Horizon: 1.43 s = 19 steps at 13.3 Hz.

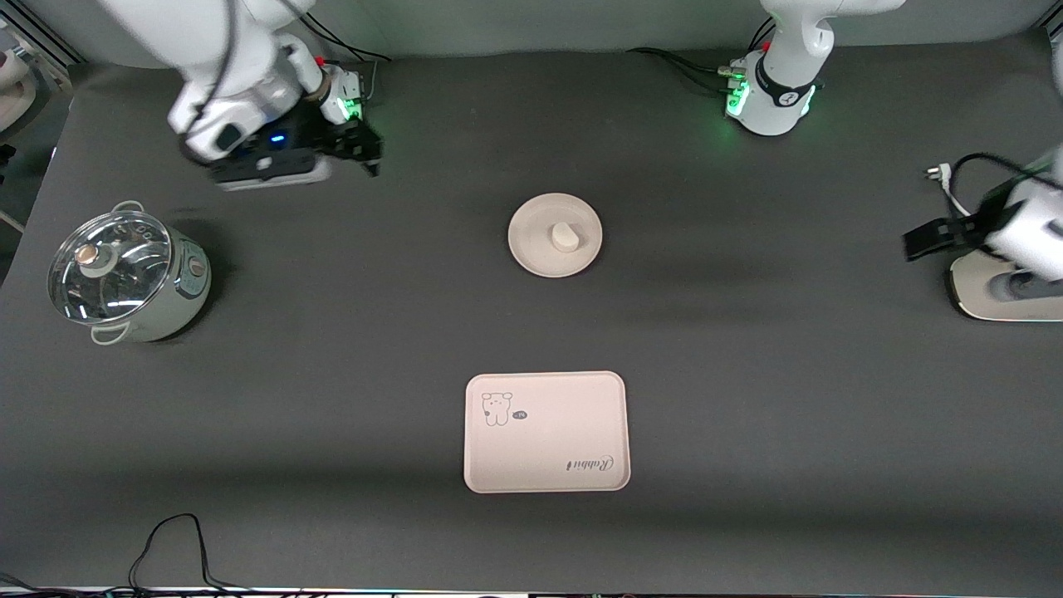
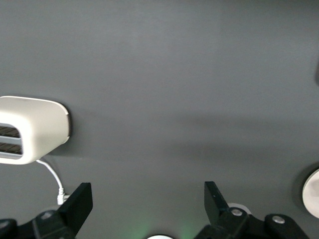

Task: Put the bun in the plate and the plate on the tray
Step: 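Move the right gripper toward the plate while the left gripper retracts, then lower the right gripper to the plate rim and grip it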

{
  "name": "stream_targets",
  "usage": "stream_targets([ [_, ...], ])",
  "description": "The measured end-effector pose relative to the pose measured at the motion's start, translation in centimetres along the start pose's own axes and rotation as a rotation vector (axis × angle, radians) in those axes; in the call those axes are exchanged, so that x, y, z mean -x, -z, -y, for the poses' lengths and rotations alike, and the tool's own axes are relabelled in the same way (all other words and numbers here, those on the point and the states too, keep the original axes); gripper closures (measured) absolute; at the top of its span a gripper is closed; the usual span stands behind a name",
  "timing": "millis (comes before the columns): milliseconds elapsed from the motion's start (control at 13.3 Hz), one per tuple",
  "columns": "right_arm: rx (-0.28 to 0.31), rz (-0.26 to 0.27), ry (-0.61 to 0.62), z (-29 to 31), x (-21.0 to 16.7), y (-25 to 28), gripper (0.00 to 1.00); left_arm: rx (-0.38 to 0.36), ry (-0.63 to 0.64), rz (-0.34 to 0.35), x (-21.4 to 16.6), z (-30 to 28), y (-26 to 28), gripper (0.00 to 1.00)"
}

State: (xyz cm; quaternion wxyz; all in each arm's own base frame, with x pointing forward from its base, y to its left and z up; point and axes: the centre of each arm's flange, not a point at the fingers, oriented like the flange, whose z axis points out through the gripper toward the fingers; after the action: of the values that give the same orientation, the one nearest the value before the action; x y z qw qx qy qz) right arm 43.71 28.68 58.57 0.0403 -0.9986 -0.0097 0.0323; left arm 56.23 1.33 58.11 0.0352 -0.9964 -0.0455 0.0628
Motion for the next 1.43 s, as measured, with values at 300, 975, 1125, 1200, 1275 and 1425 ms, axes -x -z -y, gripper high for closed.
stream_targets([
  [300,0.004,-0.003,-0.030,10.8,4.8,-5.3,0.00,-0.006,0.012,0.004,1.7,2.0,-0.1,0.00],
  [975,-0.003,-0.012,-0.003,15.1,9.9,-11.8,0.00,-0.015,0.001,0.016,1.4,1.4,-1.1,0.00],
  [1125,-0.015,-0.023,-0.002,14.8,10.2,-12.9,0.00,-0.015,0.001,0.016,1.2,1.4,-1.4,0.00],
  [1200,-0.019,-0.028,-0.005,14.6,10.2,-13.9,0.00,-0.009,0.004,0.019,0.9,1.4,-1.8,0.00],
  [1275,-0.022,-0.033,-0.010,14.2,10.1,-15.2,0.00,0.005,0.011,0.024,0.7,1.6,-2.1,0.00],
  [1425,-0.027,-0.043,-0.021,13.2,10.2,-18.0,0.00,0.018,0.036,0.025,0.7,2.6,-2.1,0.00],
])
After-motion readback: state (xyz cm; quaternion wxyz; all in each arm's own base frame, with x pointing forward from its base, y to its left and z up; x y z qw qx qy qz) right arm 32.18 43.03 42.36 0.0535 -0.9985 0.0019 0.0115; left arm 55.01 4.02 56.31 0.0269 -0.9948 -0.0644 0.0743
